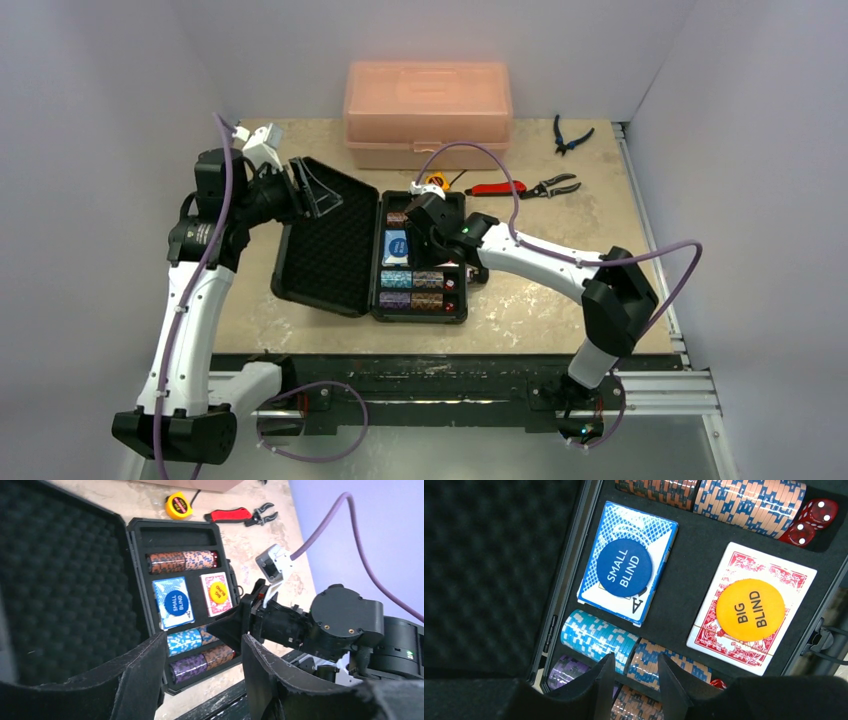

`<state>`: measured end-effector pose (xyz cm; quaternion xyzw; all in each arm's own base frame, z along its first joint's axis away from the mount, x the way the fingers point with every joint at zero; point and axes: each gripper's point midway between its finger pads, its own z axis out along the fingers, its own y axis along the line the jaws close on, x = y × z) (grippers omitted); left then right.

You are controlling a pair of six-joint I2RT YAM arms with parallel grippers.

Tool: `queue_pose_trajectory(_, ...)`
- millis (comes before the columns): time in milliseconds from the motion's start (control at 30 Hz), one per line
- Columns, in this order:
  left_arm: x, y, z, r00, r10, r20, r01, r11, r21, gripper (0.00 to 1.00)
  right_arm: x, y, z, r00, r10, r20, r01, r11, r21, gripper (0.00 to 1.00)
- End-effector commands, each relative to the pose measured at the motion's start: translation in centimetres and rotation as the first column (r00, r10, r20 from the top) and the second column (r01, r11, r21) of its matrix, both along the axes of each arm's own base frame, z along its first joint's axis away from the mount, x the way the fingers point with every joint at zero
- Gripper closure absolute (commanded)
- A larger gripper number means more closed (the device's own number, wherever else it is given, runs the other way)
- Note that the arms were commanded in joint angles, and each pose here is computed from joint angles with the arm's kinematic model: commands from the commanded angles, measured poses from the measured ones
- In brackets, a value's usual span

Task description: Pack up texas hold em set

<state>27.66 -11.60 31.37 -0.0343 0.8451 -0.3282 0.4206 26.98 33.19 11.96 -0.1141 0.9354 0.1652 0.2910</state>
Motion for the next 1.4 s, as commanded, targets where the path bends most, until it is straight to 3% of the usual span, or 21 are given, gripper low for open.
queue_pose_trajectory(0,0.1,-1.5,2.4,0.997,-0.048,0.068,0.052,0.997,-0.058,0.44,0.6,0.2,2.3,0.999,0.002,0.054,-0.005,0.998,0.057,0.59)
queue_pose_trajectory(133,0.1,-1.2,2.0,0.997,-0.04,0.064,0.042,0.999,-0.027,0.44,0.5,0.3,2.6,0.998,0.007,0.056,-0.01,0.998,0.067,0.6)
queue_pose_trajectory(267,-0.2,2.5,1.6,0.992,0.113,0.063,-0.12,0.983,0.135,0.45,0.4,-0.1,2.8,0.998,0.005,0.061,-0.009,0.998,0.065,0.6)
queue_pose_trajectory(400,0.1,7.7,0.9,0.944,0.324,0.066,-0.328,0.891,0.314,0.48,0.4,-0.5,2.8,0.998,0.003,0.065,-0.006,0.998,0.057,0.6)
queue_pose_trajectory(567,0.4,13.0,-1.3,0.862,0.508,-0.008,-0.478,0.817,0.322,0.54,0.3,-1.4,3.0,0.997,-0.006,0.074,0.002,0.999,0.053,0.61)
queue_pose_trajectory(700,0.9,15.1,-4.4,0.817,0.573,-0.066,-0.513,0.775,0.368,0.55,0.6,-3.0,3.2,0.996,-0.033,0.088,0.03,0.999,0.033,0.61)
queue_pose_trajectory(867,1.7,15.4,-9.5,0.799,0.565,-0.205,-0.458,0.794,0.399,0.62,1.5,-7.0,2.5,0.99,-0.104,0.099,0.103,0.995,0.008,0.61)
queue_pose_trajectory(1067,2.6,13.7,-13.7,0.806,0.482,-0.343,-0.383,0.867,0.319,0.68,1.8,-12.5,0.8,0.97,-0.21,0.123,0.221,0.971,-0.092,0.61)
queue_pose_trajectory(1367,3.5,9.9,-14.6,0.869,0.317,-0.38,-0.271,0.947,0.171,0.72,1.0,-16.5,-3.2,0.94,-0.325,0.099,0.339,0.917,-0.211,0.65)
